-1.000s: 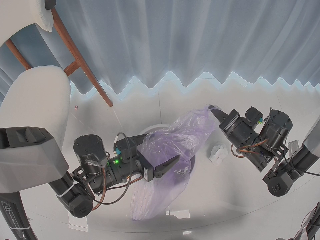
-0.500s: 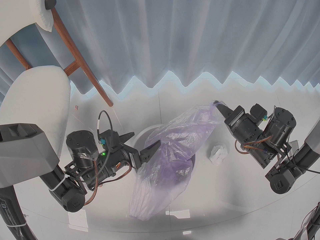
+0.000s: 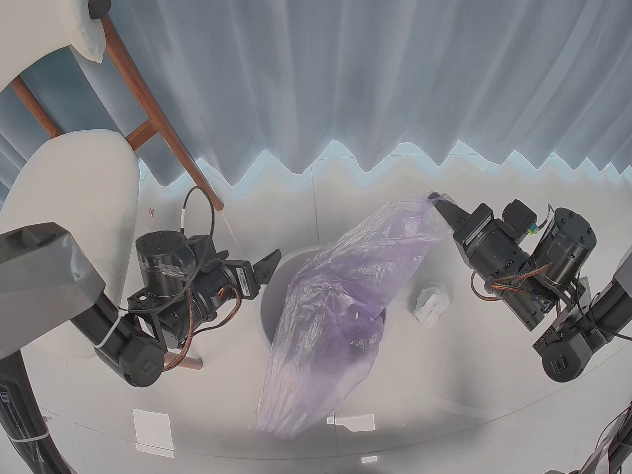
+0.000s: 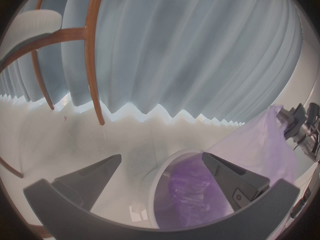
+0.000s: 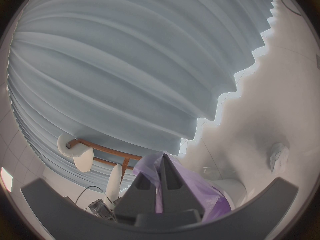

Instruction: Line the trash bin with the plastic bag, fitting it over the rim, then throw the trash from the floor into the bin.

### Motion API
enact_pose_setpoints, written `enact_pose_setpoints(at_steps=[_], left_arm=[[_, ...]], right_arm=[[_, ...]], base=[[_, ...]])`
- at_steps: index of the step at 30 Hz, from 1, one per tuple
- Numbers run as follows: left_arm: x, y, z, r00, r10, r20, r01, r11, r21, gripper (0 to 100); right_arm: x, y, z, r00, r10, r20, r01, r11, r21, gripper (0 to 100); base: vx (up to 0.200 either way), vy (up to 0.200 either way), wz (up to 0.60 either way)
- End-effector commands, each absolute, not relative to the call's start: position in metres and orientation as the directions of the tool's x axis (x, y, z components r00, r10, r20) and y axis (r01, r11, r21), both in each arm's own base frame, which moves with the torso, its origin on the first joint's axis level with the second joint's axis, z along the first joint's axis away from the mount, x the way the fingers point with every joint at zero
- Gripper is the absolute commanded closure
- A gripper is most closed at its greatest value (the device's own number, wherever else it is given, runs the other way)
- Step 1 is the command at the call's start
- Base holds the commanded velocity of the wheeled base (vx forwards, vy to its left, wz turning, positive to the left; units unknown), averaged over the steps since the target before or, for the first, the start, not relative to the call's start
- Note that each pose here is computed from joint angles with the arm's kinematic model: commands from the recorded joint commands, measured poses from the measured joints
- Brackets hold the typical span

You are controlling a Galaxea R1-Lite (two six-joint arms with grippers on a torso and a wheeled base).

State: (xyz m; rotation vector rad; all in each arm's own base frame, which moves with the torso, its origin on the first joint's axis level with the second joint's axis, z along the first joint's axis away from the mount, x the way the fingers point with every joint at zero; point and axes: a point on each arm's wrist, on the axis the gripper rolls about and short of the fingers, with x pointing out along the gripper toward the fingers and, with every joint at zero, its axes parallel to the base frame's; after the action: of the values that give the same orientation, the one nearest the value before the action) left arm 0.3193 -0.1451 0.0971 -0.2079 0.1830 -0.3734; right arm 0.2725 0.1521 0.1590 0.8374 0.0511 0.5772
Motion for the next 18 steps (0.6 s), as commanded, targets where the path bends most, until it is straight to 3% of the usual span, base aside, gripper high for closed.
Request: enact_pose_setpoints(at_steps=[1, 18], left_arm=[[0.321, -0.150, 0.070, 0.900, -0.368, -0.234, 0.319, 0.921, -0.223, 0], [0.326, -0.164, 0.012, 0.859, -0.353, -0.372, 0.302, 0.934, -0.191, 0]], right_arm=[[0.272, 0.152, 0.159, 0.845, 0.505, 0.175, -0.463, 0.526, 0.714, 100], [0.273, 0.164, 0.141, 0.838, 0.533, 0.121, -0.444, 0.535, 0.719, 100]], base=[[0.000, 0.000, 0.00], [0.000, 0.000, 0.00]])
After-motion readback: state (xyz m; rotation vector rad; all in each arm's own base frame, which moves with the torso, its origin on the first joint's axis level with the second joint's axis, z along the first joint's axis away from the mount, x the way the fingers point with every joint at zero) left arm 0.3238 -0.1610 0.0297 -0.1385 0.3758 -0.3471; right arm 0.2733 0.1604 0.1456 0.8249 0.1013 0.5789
